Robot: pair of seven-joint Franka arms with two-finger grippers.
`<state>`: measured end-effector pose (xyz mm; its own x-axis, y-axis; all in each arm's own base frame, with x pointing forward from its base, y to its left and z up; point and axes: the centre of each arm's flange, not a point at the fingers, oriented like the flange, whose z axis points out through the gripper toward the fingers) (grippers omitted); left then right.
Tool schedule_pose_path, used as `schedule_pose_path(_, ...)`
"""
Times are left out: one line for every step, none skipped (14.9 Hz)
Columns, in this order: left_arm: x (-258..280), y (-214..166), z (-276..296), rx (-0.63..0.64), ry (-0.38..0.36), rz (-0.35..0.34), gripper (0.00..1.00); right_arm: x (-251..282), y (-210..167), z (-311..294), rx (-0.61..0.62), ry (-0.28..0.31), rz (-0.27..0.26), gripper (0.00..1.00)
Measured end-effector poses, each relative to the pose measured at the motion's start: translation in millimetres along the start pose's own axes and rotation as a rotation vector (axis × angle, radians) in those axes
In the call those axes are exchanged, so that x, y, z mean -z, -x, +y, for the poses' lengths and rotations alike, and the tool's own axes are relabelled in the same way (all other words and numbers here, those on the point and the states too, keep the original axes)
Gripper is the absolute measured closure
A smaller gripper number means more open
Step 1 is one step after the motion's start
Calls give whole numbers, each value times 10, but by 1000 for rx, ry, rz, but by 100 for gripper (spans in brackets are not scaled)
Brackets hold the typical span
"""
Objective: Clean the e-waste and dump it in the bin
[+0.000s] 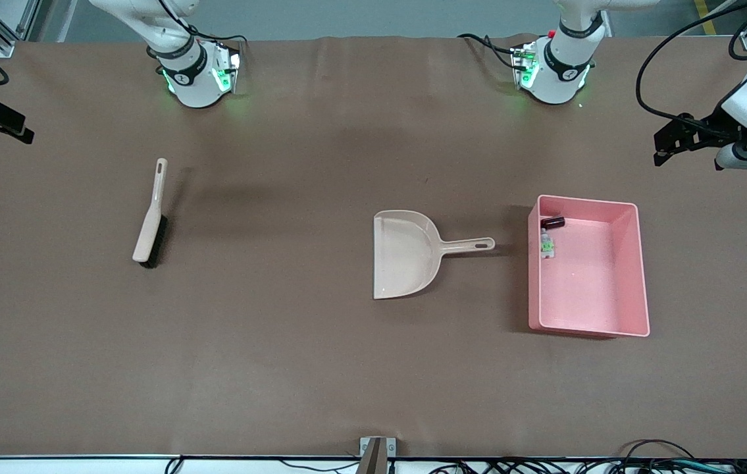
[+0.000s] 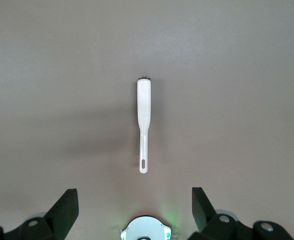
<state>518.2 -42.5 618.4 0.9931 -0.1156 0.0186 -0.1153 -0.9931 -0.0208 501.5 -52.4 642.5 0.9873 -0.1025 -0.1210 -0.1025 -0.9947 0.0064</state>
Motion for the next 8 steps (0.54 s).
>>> schedule_pose_path(3,2,-2,0,0,0,0,-26,0,3,-1,-3,-6,0)
schedule_pose_path(6,1,-5,1,0,1,0,-59,2,9,-2,-7,-13,0)
schedule_pose_path(21,-1,-7,1,0,5,0,-93,9,13,-3,-10,-18,0)
schedule_pose_path(45,-3,-9,2,0,10,0,-115,22,8,-2,-11,-14,0)
schedule_pose_path(64,-5,-11,2,0,14,0,-112,52,-6,0,-13,-2,0)
schedule_pose_path(76,-6,-11,4,-1,16,0,-79,104,-22,3,-13,13,0)
schedule_pose_path(82,-6,-11,11,0,18,0,-14,185,-35,5,-13,31,0)
schedule_pose_path(85,-6,-11,17,0,18,0,76,292,-42,6,-13,56,0)
